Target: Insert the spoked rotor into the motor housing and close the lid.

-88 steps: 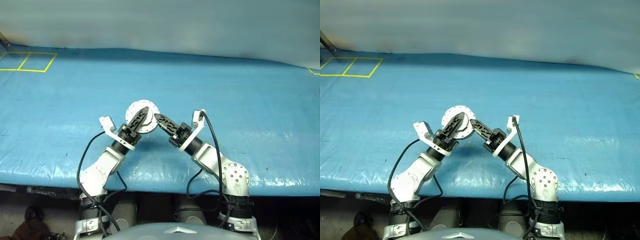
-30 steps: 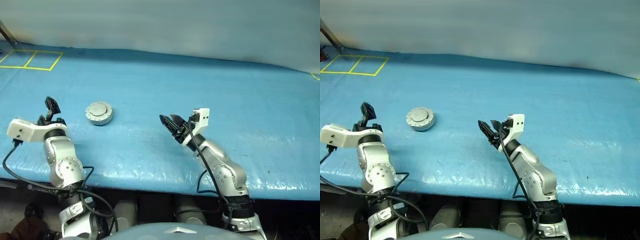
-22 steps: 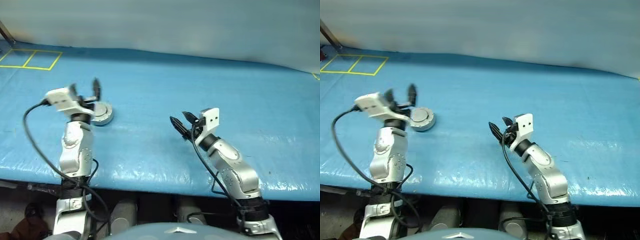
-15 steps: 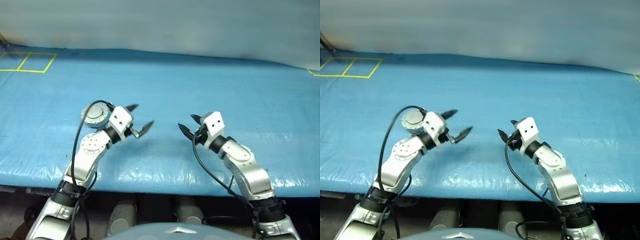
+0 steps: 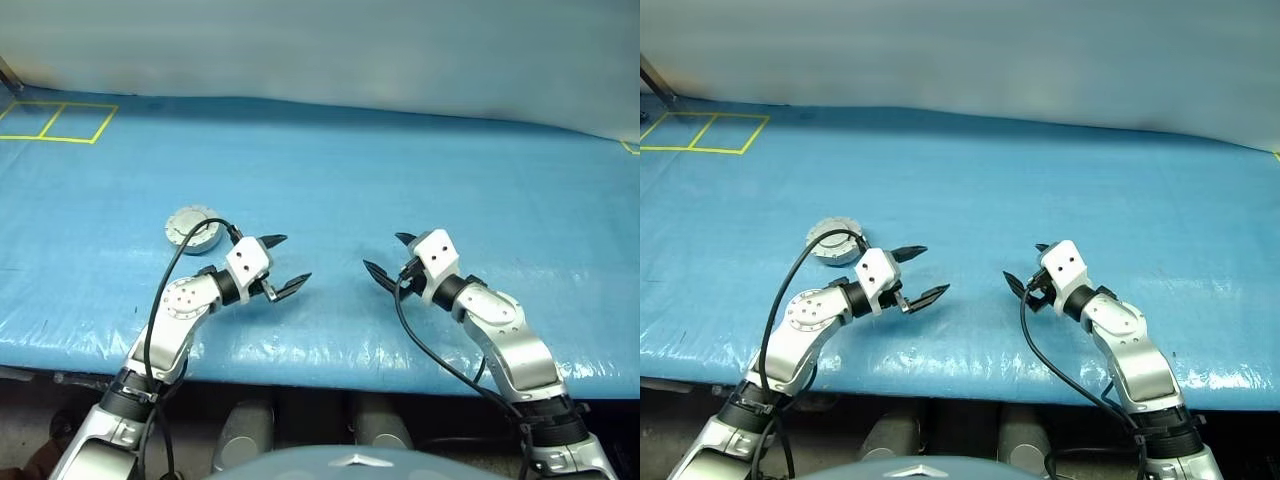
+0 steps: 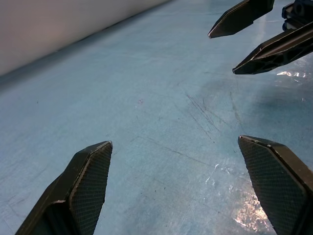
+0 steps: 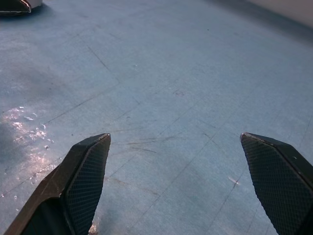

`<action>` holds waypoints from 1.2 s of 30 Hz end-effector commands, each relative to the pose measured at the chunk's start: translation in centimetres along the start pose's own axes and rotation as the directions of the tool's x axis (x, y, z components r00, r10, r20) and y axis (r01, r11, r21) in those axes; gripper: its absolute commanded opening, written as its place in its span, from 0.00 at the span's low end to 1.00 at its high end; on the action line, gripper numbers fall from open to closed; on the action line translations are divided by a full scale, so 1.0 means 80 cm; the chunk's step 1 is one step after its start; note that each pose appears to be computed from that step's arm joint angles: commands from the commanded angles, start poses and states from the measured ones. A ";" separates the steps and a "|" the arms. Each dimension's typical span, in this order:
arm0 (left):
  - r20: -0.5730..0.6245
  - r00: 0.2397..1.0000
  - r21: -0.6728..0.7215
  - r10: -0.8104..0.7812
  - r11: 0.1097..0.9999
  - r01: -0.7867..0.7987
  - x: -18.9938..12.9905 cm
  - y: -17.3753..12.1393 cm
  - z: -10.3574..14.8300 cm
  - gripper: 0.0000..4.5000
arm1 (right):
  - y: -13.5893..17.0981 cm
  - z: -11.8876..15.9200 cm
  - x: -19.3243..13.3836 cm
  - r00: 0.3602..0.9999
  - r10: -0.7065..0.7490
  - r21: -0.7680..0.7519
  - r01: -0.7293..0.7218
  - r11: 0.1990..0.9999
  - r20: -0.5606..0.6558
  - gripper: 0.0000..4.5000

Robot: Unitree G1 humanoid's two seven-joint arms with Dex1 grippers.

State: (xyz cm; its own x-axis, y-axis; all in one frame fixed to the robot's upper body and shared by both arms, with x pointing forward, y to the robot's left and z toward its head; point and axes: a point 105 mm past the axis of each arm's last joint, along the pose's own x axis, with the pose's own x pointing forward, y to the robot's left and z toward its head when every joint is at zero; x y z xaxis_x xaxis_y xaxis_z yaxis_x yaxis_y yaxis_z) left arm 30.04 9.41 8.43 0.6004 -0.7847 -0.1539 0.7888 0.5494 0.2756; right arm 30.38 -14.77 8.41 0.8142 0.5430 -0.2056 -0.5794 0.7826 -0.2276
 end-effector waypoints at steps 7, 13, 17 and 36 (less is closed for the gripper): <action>0.021 0.999 0.017 0.034 0.999 -0.034 0.000 0.013 0.005 1.00 | 0.005 0.013 0.000 0.999 -0.010 -0.036 0.012 0.999 0.052 1.00; 0.038 0.998 0.042 0.046 0.998 -0.048 0.001 0.020 0.013 1.00 | 0.008 0.015 0.002 0.998 0.013 -0.040 -0.011 0.999 0.054 1.00; 0.039 0.998 0.028 0.045 0.999 -0.046 0.001 0.014 0.009 1.00 | 0.008 0.014 0.002 0.999 0.027 -0.056 -0.024 0.998 0.046 1.00; 0.022 0.998 0.042 0.067 0.997 -0.067 -0.003 0.022 0.006 1.00 | 0.011 0.020 0.003 0.996 0.070 -0.053 -0.067 0.996 0.055 1.00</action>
State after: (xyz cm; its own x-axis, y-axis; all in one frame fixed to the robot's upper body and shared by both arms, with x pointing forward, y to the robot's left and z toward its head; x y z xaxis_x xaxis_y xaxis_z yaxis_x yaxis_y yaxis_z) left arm 31.16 10.38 8.26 0.6423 -0.7507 -0.1546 0.7550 0.5849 0.2963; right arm 29.86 -13.32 8.48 0.7654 0.6092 -0.2076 -0.6436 0.7254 -0.2442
